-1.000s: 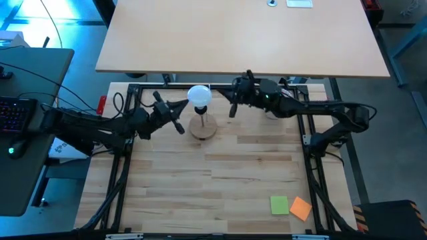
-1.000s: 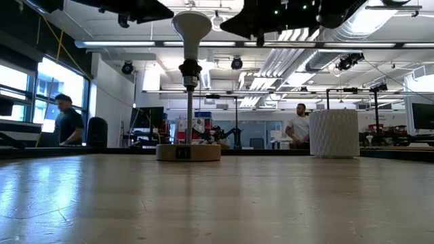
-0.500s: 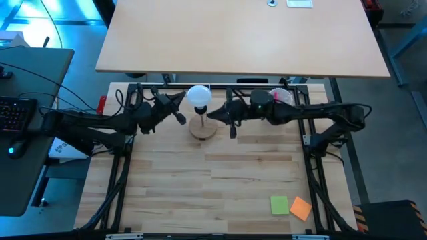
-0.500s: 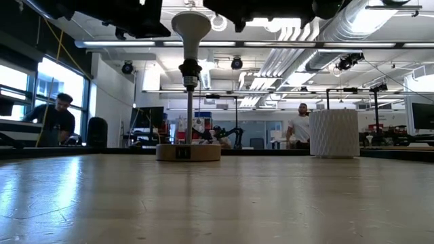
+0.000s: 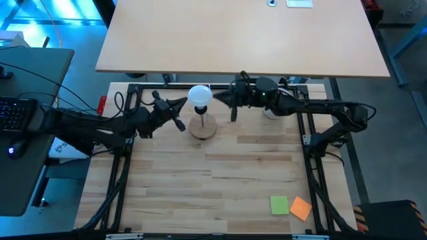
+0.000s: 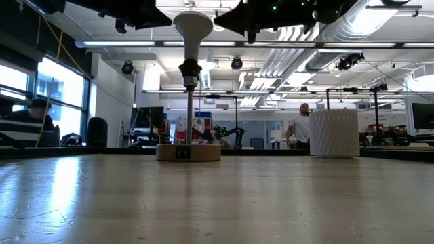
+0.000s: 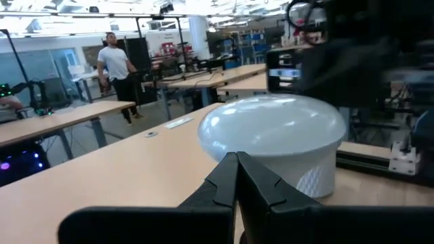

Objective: Screw lightbulb
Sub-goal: Insert the lightbulb into the brown lamp

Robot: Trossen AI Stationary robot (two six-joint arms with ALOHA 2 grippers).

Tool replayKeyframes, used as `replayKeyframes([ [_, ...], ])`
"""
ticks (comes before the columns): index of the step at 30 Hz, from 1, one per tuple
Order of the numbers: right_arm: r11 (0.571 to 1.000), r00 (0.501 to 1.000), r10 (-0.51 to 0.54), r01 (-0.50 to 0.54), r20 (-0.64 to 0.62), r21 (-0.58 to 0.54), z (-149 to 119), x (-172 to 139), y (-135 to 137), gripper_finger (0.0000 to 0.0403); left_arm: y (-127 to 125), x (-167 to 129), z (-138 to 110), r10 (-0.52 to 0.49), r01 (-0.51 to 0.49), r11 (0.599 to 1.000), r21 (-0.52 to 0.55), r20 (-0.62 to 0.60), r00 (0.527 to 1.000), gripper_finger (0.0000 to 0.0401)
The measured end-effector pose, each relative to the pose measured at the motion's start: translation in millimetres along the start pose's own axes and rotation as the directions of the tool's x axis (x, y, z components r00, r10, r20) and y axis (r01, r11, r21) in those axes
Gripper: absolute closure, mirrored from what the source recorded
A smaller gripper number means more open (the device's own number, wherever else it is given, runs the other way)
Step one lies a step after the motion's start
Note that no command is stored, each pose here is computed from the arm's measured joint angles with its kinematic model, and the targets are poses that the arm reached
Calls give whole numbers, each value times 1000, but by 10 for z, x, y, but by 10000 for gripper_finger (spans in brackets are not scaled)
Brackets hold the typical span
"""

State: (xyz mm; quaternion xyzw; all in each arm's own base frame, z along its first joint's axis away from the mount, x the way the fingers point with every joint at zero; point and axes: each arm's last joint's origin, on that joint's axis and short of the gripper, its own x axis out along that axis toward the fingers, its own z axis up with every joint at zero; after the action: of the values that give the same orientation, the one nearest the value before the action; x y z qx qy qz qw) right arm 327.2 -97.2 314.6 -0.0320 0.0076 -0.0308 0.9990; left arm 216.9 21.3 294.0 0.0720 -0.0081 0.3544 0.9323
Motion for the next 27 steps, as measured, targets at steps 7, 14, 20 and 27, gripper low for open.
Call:
replayKeyframes([
  [7, 979, 981, 195, -194, 10, -55, 16, 44, 290, 387, 115, 100, -36, 66, -66, 998, 9, -12, 998, 401],
  [14, 996, 996, -6, -1, -86, -85, -4, -30, 188, 387, 152, 29, 23, 103, -102, 994, 27, -2, 995, 401],
  [20, 966, 965, -249, 253, -76, 46, 2, -93, -119, 387, 55, -106, 99, 9, -8, 1000, -19, 30, 1000, 401],
  [27, 987, 995, -89, 82, 43, 135, -79, 65, -178, 387, -62, -64, 15, -42, 42, 999, -25, -1, 999, 401],
])
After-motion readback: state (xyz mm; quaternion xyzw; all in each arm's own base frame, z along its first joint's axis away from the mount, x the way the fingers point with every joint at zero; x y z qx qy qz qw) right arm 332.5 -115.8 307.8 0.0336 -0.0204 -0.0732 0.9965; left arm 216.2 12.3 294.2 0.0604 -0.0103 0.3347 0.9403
